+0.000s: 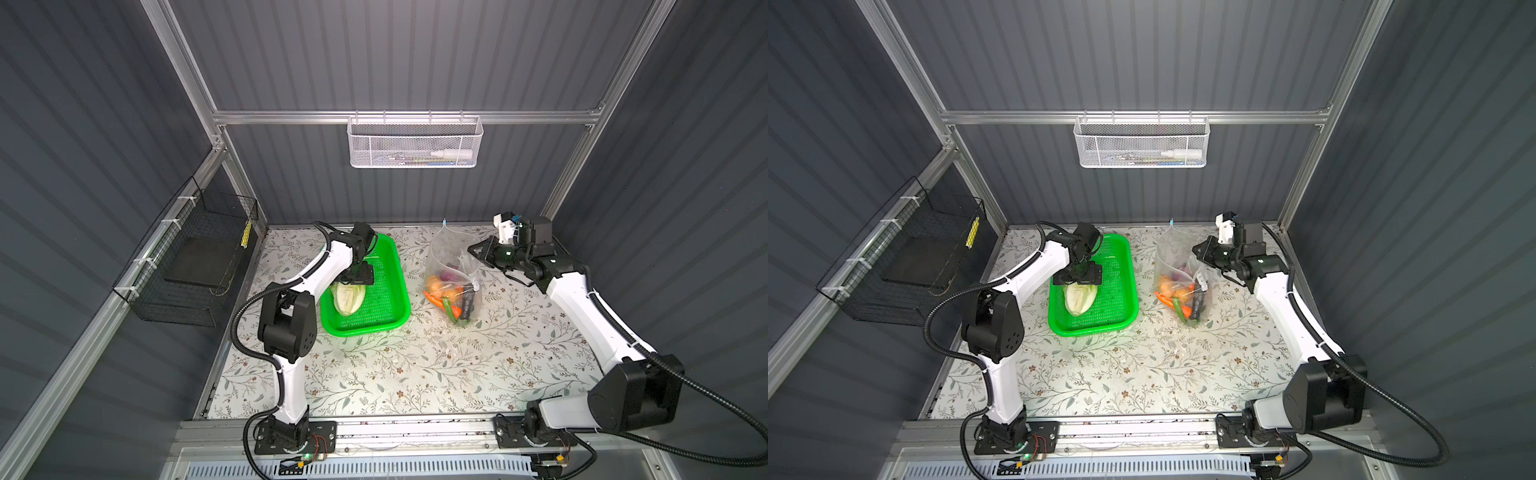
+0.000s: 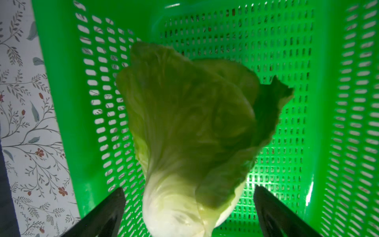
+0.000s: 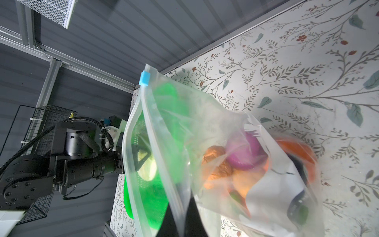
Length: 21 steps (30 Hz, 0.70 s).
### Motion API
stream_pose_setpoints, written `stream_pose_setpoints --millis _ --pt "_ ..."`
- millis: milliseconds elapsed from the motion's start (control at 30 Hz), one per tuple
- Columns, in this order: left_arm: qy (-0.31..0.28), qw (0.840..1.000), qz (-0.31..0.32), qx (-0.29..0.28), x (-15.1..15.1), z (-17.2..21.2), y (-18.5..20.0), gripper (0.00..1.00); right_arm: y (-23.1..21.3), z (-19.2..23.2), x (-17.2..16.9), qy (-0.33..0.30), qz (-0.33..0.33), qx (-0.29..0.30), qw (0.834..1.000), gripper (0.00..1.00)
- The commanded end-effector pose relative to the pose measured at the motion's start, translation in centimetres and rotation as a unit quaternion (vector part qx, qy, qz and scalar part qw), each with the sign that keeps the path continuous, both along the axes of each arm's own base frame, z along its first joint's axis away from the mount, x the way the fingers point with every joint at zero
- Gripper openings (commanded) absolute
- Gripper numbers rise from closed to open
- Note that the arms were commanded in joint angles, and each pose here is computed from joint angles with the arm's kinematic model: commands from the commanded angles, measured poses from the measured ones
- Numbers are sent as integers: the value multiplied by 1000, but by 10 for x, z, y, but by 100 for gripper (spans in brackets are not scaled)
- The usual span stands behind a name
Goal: Place the food in the zip-top bag and seal the zipper
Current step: 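Move the left gripper back over the green basket above the lettuce, then lower the left gripper and close it on the lettuce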
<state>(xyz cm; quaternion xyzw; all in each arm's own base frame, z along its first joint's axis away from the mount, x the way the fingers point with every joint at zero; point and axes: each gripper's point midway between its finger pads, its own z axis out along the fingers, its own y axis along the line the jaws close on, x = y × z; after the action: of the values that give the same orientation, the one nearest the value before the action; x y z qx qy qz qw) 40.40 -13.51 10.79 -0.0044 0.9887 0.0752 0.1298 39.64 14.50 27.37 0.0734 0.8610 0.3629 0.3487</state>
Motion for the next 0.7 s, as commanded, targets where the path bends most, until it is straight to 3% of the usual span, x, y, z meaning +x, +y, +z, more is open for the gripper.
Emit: stream_pose_setpoints --millis 0,367,667 --pt "32 999 -16 13 -8 -21 3 100 2 8 2 -11 -1 2 1000 0" --pt "49 997 -40 -40 2 -52 -15 100 3 14 5 -17 -2 2 1000 0" --pt "5 988 -74 -133 14 -14 -77 100 6 7 7 -10 -1 4 1000 0"
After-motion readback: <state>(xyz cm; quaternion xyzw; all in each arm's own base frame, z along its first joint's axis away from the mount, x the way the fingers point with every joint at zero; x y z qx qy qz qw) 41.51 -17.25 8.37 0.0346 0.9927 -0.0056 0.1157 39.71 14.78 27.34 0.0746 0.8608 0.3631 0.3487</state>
